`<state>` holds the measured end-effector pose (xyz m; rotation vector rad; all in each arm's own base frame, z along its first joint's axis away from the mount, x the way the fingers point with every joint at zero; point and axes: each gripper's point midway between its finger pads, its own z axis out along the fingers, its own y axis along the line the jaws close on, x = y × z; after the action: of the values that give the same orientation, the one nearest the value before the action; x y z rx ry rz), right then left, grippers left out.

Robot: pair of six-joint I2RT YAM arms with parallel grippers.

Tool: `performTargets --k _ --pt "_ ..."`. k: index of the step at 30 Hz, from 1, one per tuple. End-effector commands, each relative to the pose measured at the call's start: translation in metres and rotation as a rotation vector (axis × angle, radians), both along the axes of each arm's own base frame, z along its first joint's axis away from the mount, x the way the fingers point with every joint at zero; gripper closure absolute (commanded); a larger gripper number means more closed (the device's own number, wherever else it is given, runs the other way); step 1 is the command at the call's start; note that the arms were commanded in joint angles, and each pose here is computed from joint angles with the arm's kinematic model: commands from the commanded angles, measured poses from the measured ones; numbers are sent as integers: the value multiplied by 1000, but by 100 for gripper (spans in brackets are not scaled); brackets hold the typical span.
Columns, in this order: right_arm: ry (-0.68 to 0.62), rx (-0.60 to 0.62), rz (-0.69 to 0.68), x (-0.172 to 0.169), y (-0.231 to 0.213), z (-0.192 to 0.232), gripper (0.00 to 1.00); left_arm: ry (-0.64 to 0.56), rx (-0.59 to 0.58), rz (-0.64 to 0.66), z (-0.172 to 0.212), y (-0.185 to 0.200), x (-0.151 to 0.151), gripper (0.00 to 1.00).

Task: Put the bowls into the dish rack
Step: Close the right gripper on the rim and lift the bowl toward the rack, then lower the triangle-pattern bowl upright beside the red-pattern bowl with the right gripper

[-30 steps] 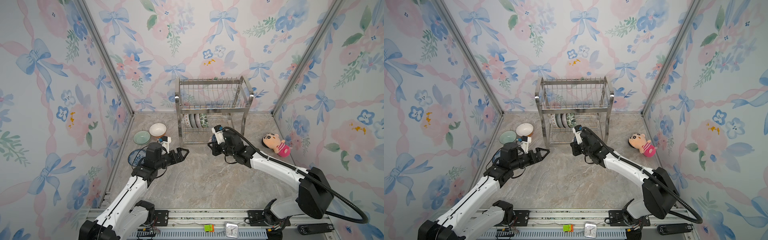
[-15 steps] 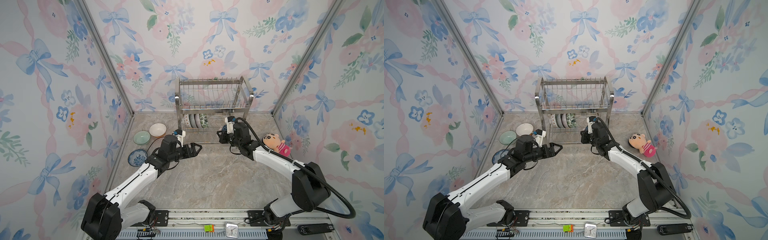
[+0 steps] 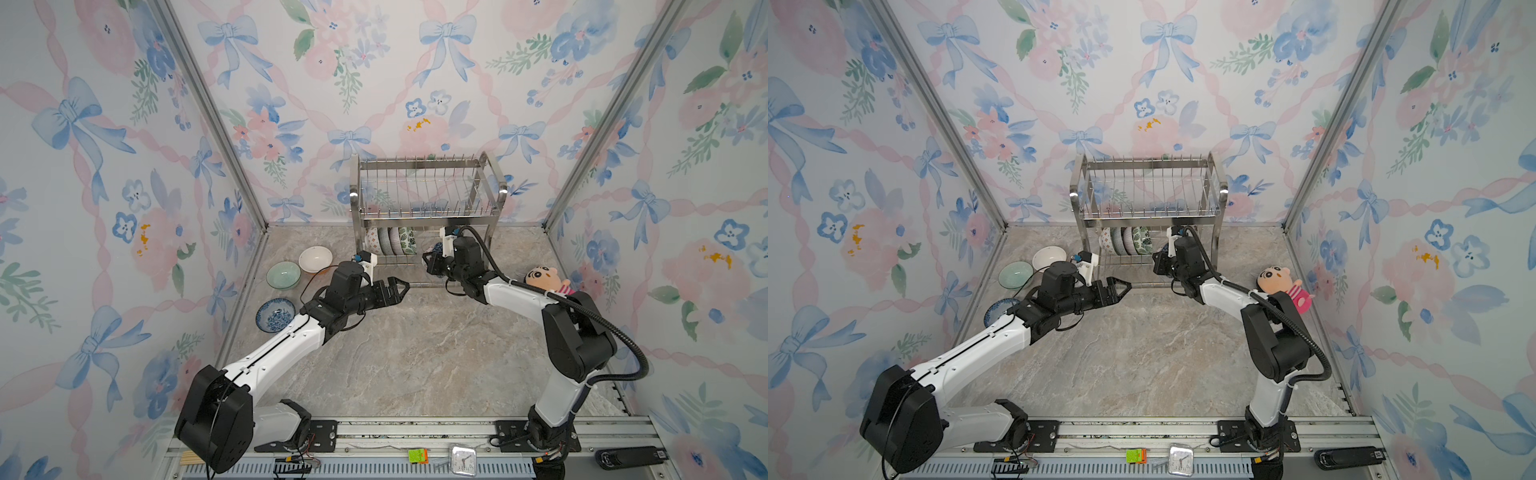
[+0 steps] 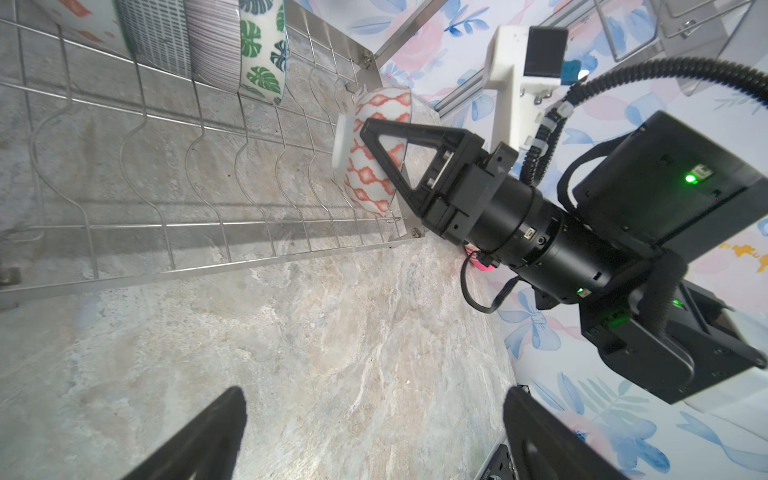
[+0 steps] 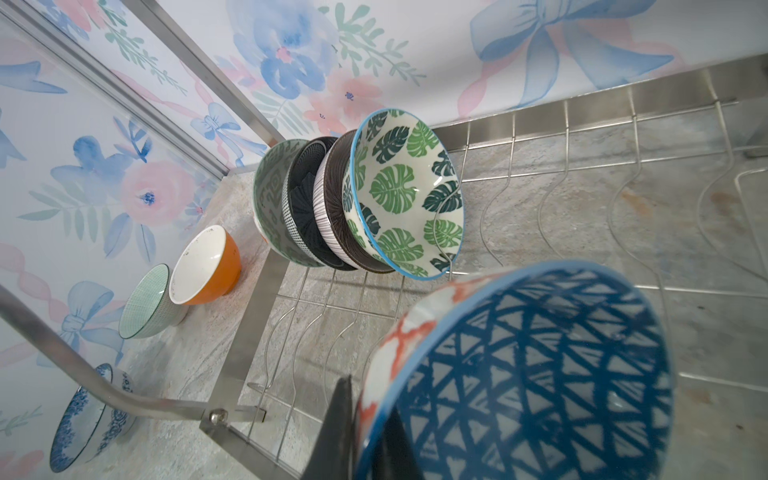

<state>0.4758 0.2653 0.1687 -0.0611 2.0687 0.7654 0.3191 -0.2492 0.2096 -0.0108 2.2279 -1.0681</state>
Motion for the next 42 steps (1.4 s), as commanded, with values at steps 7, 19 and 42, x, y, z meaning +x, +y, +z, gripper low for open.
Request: performTargets --k 7,19,42 --pt "-120 145 -18 43 6 33 100 -39 8 23 11 -4 14 2" --pt "-158 222 -7 67 4 32 100 -26 15 18 3 -11 24 2" --pt "-199 404 93 94 20 39 100 -184 129 86 12 -14 53 2"
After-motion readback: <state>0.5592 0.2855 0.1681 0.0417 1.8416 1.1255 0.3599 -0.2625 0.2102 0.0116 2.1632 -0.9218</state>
